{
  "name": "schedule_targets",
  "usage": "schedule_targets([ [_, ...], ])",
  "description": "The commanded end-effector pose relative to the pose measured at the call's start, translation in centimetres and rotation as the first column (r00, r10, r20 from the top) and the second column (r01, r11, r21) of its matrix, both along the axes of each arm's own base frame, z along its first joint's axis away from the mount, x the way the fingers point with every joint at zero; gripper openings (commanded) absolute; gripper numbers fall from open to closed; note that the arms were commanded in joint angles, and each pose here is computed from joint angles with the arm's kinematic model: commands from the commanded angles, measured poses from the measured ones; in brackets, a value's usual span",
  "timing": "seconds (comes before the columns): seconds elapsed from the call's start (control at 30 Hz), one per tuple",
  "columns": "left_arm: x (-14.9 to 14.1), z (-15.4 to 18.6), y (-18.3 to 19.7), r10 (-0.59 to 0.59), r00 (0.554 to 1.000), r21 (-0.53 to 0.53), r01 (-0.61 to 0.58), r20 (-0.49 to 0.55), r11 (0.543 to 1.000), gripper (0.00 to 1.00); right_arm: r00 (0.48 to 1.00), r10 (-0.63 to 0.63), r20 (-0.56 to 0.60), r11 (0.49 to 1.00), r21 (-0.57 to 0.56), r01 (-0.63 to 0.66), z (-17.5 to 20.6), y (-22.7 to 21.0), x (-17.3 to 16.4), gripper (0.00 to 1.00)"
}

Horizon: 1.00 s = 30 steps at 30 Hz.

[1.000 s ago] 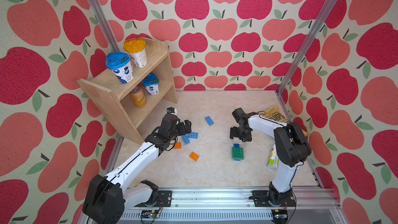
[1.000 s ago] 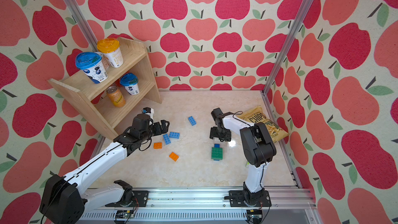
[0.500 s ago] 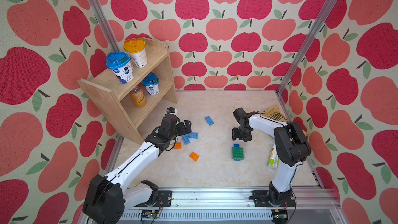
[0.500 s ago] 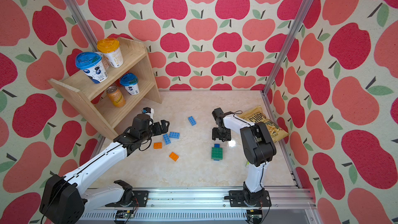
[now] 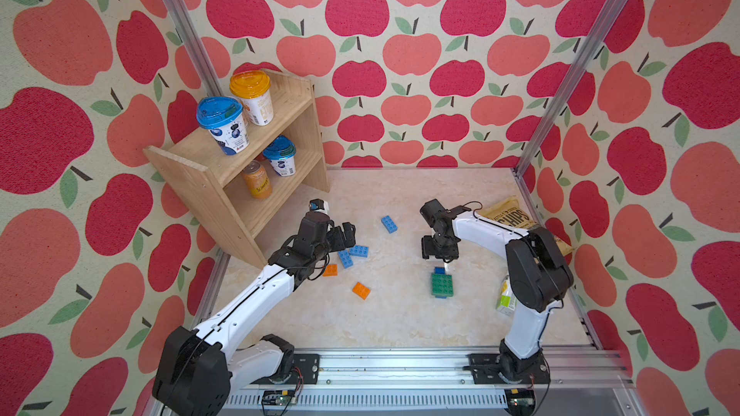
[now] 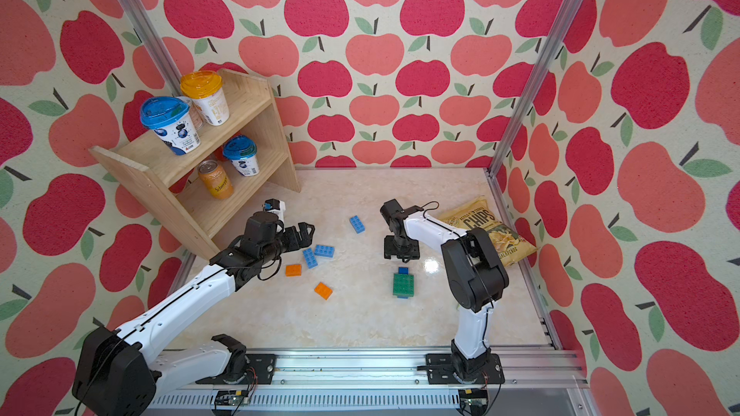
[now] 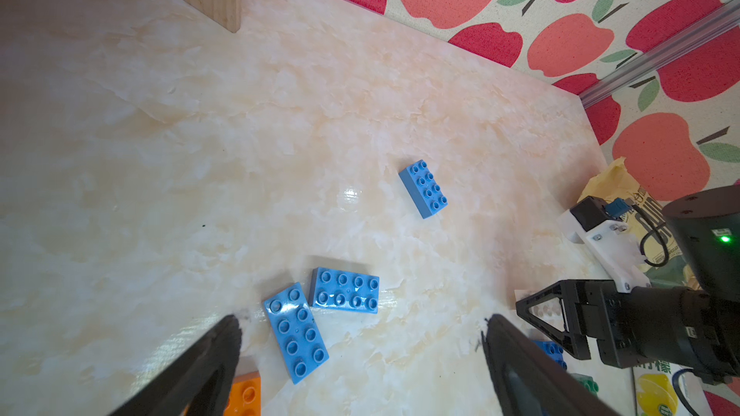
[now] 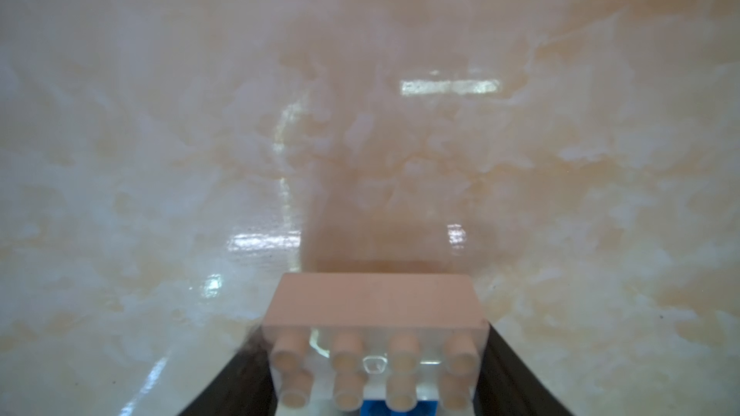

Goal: Assemble a rectangle with lego
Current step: Pick up the lego brick from the center of the board, then assemble the lego brick with the lego brick.

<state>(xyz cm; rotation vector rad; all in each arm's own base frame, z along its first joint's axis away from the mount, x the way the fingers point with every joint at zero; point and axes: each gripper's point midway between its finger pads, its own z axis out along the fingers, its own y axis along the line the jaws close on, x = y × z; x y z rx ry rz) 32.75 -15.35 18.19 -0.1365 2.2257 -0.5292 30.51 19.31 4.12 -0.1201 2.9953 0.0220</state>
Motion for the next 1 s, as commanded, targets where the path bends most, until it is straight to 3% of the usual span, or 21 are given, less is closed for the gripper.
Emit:
schedule_targets([
  [0.0, -0.1, 0.1, 0.5, 0.015, 1.000, 0.010, -0.015, 0.007, 1.000, 0.97, 0.997, -0.060, 0.052, 0.998, 0.013, 0.060, 2.6, 0.4, 0.0, 0.47],
  [0.5, -0.1, 0.2, -0.1, -0.002, 1.000, -0.013, 0.002, 0.006, 1.000, 0.97, 0.997, -0.076, 0.027, 0.997, -0.003, 0.076, 2.8, -1.2, -5.2, 0.48],
  [0.97, 0.0, 0.2, -0.5, -0.009, 1.000, -0.016, 0.009, 0.004, 1.000, 0.97, 0.995, -0.099, 0.003, 0.995, -0.027, 0.099, 1.7, -2.1, -5.6, 0.49],
])
